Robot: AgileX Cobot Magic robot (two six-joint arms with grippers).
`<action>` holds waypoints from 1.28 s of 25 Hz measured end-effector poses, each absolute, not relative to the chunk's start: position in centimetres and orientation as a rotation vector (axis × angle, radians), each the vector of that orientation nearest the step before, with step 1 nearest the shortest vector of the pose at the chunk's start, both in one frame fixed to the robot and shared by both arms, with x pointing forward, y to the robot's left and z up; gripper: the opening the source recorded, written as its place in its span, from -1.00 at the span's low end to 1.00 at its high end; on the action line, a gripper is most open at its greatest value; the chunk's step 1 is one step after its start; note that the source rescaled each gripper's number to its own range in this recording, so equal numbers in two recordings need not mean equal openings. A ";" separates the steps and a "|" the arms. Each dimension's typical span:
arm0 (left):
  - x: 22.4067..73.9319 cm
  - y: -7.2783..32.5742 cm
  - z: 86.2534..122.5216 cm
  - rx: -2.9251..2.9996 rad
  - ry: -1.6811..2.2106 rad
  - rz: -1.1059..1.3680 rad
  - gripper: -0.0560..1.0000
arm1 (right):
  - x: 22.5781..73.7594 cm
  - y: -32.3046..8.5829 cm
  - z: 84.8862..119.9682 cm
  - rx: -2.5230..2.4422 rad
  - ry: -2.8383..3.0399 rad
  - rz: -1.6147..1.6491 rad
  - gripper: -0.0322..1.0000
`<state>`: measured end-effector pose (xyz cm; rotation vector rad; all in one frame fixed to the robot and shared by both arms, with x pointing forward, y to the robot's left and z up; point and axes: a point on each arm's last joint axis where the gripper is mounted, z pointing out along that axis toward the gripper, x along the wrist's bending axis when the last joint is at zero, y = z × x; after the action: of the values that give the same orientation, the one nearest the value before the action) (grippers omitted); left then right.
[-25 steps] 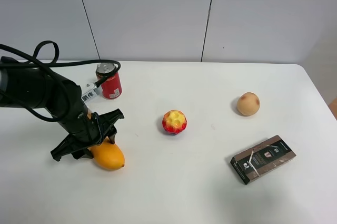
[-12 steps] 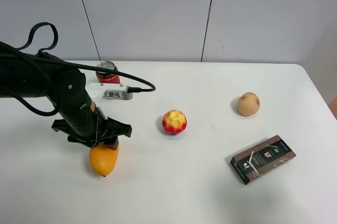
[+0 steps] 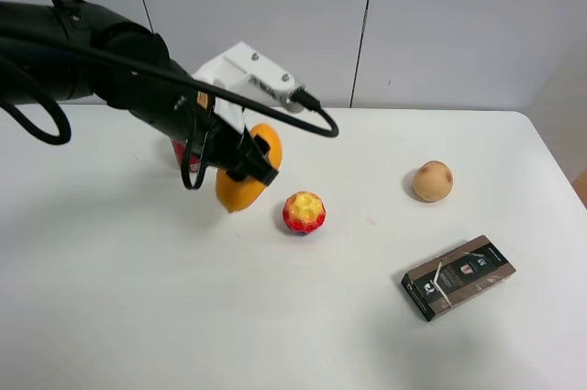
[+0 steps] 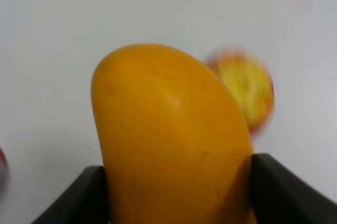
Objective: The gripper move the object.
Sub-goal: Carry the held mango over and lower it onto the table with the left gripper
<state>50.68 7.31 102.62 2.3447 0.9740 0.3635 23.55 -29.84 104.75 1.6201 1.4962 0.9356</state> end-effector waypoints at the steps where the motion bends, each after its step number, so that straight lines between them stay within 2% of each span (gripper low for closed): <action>1: 51.2 6.9 103.4 2.303 0.933 0.401 -0.88 | 23.5 -29.8 104.8 1.620 1.496 0.936 1.00; 3: 52.2 6.1 104.7 2.232 0.879 0.456 -0.88 | 23.5 -29.8 104.8 1.620 1.496 0.936 1.00; 7: 54.2 3.9 104.9 2.248 0.794 0.491 -0.88 | 23.5 -29.8 104.8 1.620 1.496 0.936 1.00; 12: 54.3 0.3 103.2 2.484 0.591 0.430 -0.88 | 23.5 -29.8 104.8 1.620 1.496 0.936 1.00; 18: 53.0 -4.6 101.3 2.629 0.386 0.244 -0.88 | 23.5 -29.8 104.8 1.620 1.496 0.936 1.00; 28: 53.3 -9.8 100.1 2.557 0.347 0.129 -0.88 | 23.5 -29.8 104.8 1.620 1.496 0.936 1.00; 32: 54.2 -11.4 97.7 2.547 0.369 0.080 -0.88 | 23.5 -29.8 104.8 1.620 1.496 0.936 1.00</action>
<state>54.19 -11.36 97.73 2.5474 0.3693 0.0798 23.55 -29.84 104.75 1.6201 1.4962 0.9356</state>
